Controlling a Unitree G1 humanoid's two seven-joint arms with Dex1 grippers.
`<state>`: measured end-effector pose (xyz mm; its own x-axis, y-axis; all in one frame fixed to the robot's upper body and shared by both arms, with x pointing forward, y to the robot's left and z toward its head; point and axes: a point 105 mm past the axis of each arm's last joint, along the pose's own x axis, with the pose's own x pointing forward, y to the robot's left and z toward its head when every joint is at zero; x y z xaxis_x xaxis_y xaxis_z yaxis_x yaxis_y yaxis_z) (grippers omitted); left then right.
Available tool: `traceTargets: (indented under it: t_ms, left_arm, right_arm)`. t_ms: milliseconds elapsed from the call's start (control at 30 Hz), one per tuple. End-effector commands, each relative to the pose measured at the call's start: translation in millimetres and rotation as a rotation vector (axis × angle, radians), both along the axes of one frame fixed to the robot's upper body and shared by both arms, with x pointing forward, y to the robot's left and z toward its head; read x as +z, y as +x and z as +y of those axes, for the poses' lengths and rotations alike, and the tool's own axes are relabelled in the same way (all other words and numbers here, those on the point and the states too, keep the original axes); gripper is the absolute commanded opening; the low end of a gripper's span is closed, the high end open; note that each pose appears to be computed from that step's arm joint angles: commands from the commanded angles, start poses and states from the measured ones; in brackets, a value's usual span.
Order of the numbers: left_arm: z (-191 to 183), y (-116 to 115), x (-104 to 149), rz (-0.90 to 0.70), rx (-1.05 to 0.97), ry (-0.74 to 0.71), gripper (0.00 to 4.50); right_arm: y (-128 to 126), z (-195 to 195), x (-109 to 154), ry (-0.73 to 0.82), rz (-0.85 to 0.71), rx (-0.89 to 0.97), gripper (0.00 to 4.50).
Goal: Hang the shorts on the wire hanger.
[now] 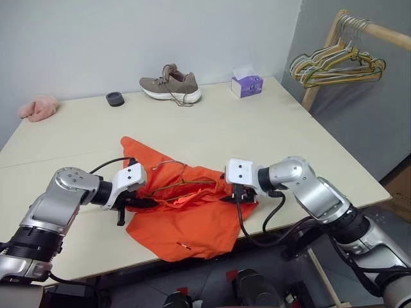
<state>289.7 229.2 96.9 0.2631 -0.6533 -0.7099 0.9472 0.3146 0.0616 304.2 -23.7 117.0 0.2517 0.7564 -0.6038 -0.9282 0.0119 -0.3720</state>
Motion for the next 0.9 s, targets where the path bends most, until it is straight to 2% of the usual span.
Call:
traceTargets:
  t_ms: [33, 67, 233, 333, 500, 567, 800, 833, 900]
  left_arm:
    - [-1.2, 3.5, 14.6, -0.052, -0.013, -0.009, 0.0]
    - [-1.9, 3.3, 14.6, -0.052, -0.016, -0.012, 0.0]
    - [-5.6, 3.0, 15.8, -0.061, -0.025, -0.04, 0.0]
    - [-9.0, 5.7, 19.0, -0.091, -0.02, -0.072, 0.0]
    - [-16.4, 12.6, 29.4, -0.144, 0.015, -0.179, 0.0]
    - [-18.7, 12.4, 37.5, -0.122, 0.036, -0.249, 0.65]
    - [-6.9, 12.0, 56.7, -0.135, 0.117, -0.332, 2.73]
    - [-0.1, 13.1, 63.9, -0.141, 0.154, -0.356, 2.97]
    - [13.6, 15.6, 76.2, -0.159, 0.224, -0.395, 2.97]
  right_arm:
    - [9.0, 7.7, 10.5, -0.001, -0.064, 0.025, 2.87]
    - [10.2, 8.6, 10.4, -0.001, -0.064, 0.027, 2.71]
    - [11.1, 11.7, 11.6, -0.006, -0.075, 0.054, 0.91]
    - [11.1, 12.5, 13.0, -0.003, -0.083, 0.064, 0.02]
    - [12.1, 11.4, 19.9, 0.032, -0.068, 0.055, 0.02]
    - [13.9, 8.3, 23.2, 0.046, -0.058, 0.041, 0.0]
    - [20.4, -4.6, 28.0, 0.085, -0.006, -0.027, 0.0]
    - [23.1, -8.7, 28.5, 0.092, 0.005, -0.047, 0.0]
    - [28.4, -15.0, 29.7, 0.114, 0.033, -0.088, 0.0]
